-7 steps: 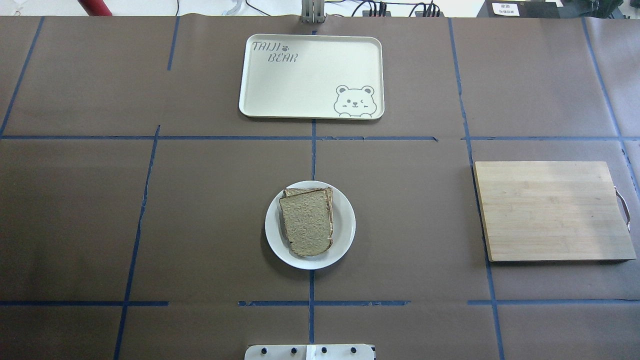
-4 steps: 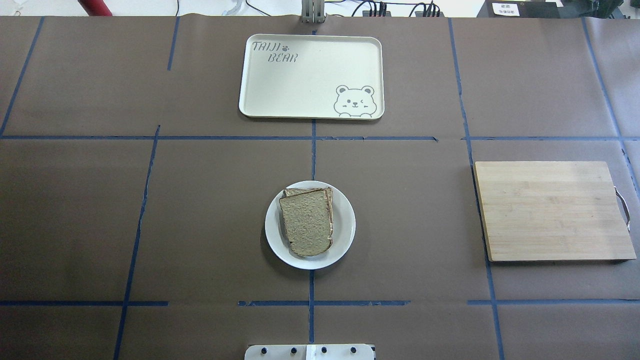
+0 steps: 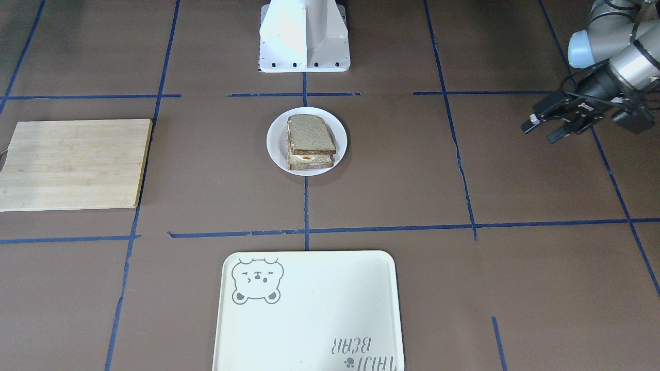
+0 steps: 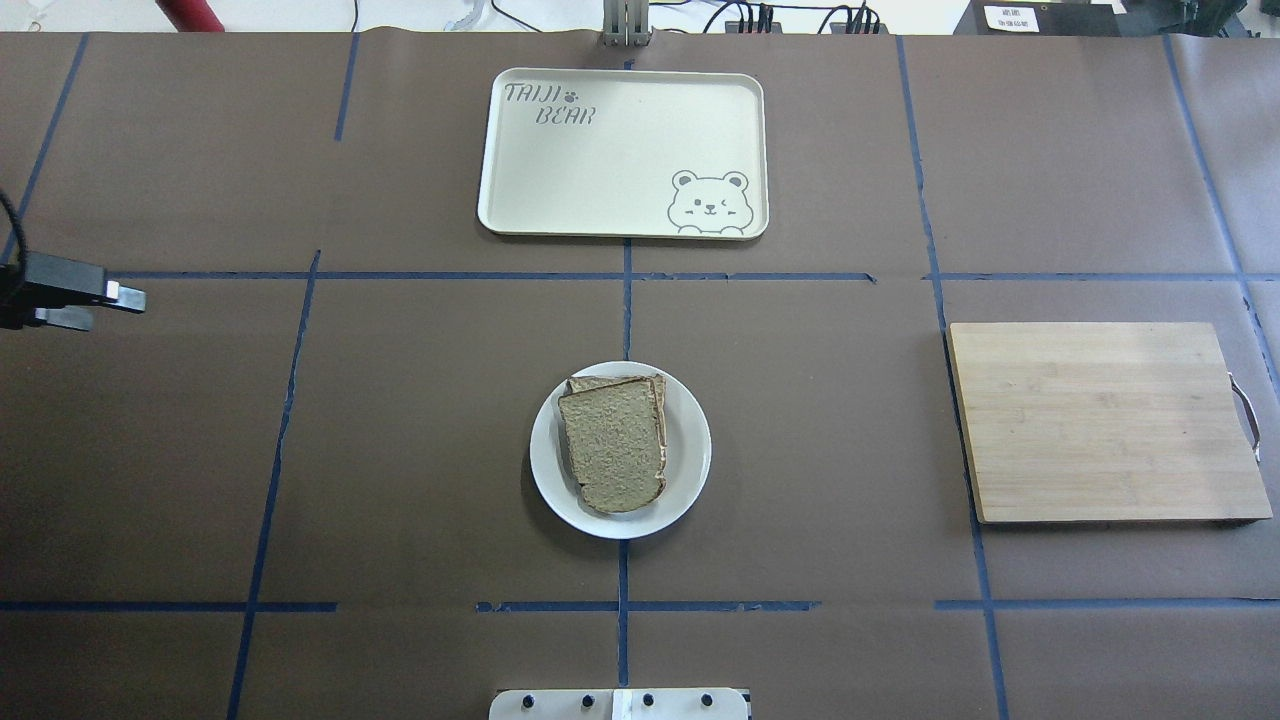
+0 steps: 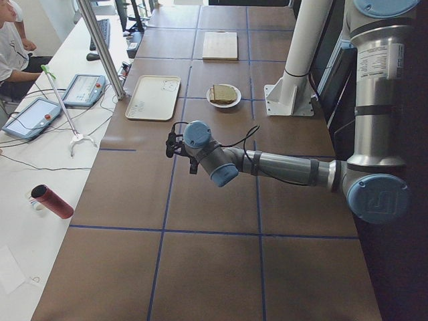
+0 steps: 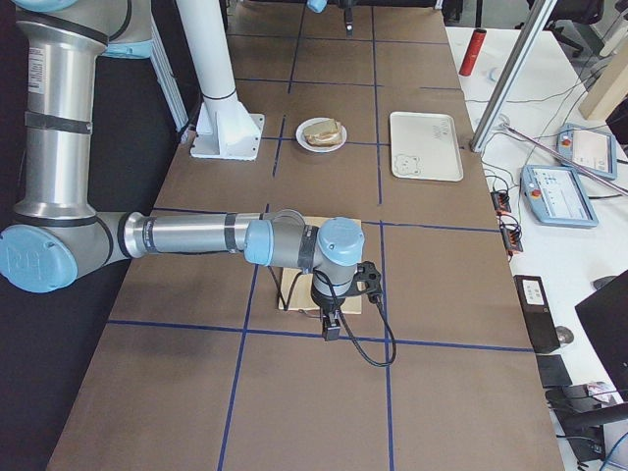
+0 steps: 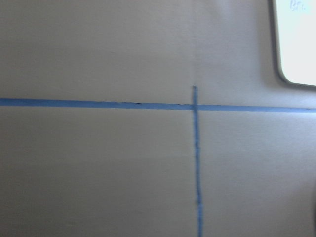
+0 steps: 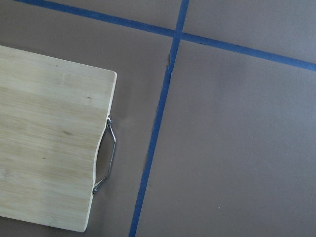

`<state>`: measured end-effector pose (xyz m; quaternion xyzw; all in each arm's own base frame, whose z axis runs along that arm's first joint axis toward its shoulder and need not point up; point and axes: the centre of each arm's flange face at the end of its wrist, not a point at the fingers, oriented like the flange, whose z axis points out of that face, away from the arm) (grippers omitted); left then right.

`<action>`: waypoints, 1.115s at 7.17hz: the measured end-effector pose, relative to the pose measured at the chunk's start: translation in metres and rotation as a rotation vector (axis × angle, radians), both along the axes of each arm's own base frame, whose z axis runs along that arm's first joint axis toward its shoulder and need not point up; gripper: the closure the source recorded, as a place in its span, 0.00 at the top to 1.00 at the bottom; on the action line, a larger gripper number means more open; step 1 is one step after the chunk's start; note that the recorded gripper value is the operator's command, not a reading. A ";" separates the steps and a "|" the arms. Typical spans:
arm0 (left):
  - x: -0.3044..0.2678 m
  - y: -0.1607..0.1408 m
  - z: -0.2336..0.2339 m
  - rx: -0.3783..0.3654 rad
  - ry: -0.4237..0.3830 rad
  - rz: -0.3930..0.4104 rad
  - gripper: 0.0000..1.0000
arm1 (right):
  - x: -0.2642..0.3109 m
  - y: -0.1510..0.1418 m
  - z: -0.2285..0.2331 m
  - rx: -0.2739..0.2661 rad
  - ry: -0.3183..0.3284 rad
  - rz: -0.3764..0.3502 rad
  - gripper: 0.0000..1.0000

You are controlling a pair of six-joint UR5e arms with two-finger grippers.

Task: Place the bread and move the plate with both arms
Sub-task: 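Move the left gripper toward the white plate and grip its rim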

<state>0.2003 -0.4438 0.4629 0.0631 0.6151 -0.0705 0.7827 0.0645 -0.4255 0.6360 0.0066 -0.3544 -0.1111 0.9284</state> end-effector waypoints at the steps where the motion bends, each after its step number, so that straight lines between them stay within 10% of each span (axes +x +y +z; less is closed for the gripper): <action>1: 0.048 0.009 -0.024 -0.033 0.065 -0.032 1.00 | 0.000 0.001 0.001 -0.002 -0.001 0.001 1.00; 5: 0.228 0.086 -0.103 -0.125 0.266 -0.148 1.00 | 0.000 0.002 0.001 -0.004 -0.001 0.002 1.00; 8: 0.303 0.132 -0.131 -0.156 0.321 -0.160 0.82 | 0.000 0.002 0.001 -0.003 -0.001 0.002 1.00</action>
